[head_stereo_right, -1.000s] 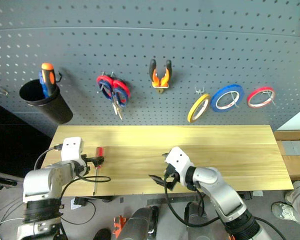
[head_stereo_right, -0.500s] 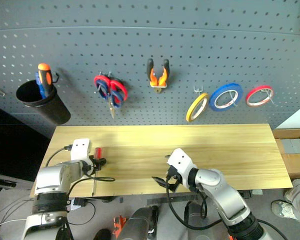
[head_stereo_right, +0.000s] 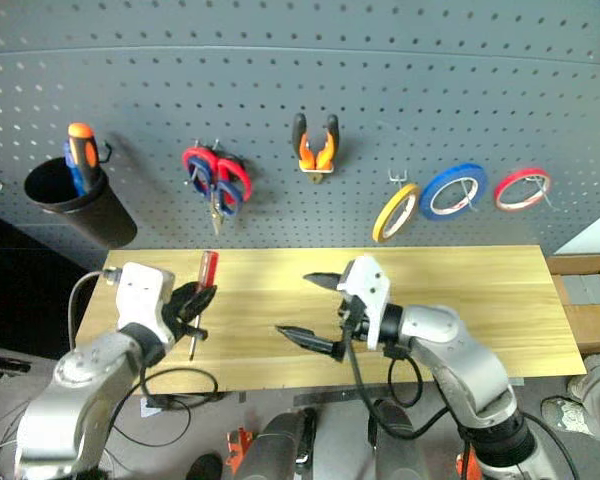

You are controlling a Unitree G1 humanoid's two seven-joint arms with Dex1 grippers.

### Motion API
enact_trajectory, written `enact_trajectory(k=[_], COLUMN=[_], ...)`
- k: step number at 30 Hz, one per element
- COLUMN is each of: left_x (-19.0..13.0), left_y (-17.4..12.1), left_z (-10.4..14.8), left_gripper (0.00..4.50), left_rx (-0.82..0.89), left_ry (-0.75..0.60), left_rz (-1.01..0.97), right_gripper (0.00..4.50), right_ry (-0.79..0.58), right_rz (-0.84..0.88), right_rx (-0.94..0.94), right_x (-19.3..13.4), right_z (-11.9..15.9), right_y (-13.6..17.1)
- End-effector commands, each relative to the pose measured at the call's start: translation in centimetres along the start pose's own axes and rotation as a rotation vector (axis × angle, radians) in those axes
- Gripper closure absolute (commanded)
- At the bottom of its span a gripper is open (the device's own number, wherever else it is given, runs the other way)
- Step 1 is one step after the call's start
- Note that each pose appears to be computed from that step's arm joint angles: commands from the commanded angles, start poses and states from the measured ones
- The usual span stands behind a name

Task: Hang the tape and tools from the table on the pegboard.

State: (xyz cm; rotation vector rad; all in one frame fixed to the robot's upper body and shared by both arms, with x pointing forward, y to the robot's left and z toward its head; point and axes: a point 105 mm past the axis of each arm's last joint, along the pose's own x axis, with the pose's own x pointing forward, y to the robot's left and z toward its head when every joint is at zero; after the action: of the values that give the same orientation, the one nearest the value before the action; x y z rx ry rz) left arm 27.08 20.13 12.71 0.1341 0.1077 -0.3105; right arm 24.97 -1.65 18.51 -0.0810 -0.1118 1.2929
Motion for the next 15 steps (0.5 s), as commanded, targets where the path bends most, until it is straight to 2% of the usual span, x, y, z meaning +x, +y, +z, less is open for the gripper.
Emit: enact_trajectory(k=[1, 4, 7, 10, 15], left_x=[-1.5, -1.6, -1.9, -1.7, -1.8], left_y=[1.2, 2.2, 4.0, 4.7, 6.2], left_z=[5.8, 7.6, 11.1, 13.4, 14.7], left_gripper=[3.74, 3.74, 3.74, 3.74, 3.74], left_rx=[0.089, 0.143, 0.146, 0.155, 0.139], left_ry=[-0.277, -0.352, -0.468, -0.54, -0.599], left_rz=[0.091, 0.122, 0.172, 0.172, 0.211], right_gripper=[0.0, 0.0, 0.0, 0.0, 0.0], right_ry=[-0.166, -0.236, -0.256, -0.267, -0.245], right_rz=[0.031, 0.023, 0.028, 0.046, 0.061], right_rx=[-0.011, 0.021, 0.0, -0.006, -0.045], right_x=[0.5, 0.6, 0.7, 0.8, 1.3], right_z=[4.1, 5.5, 6.3, 6.5, 5.9], right_y=[-0.1, -1.0, -1.7, -2.0, -2.4])
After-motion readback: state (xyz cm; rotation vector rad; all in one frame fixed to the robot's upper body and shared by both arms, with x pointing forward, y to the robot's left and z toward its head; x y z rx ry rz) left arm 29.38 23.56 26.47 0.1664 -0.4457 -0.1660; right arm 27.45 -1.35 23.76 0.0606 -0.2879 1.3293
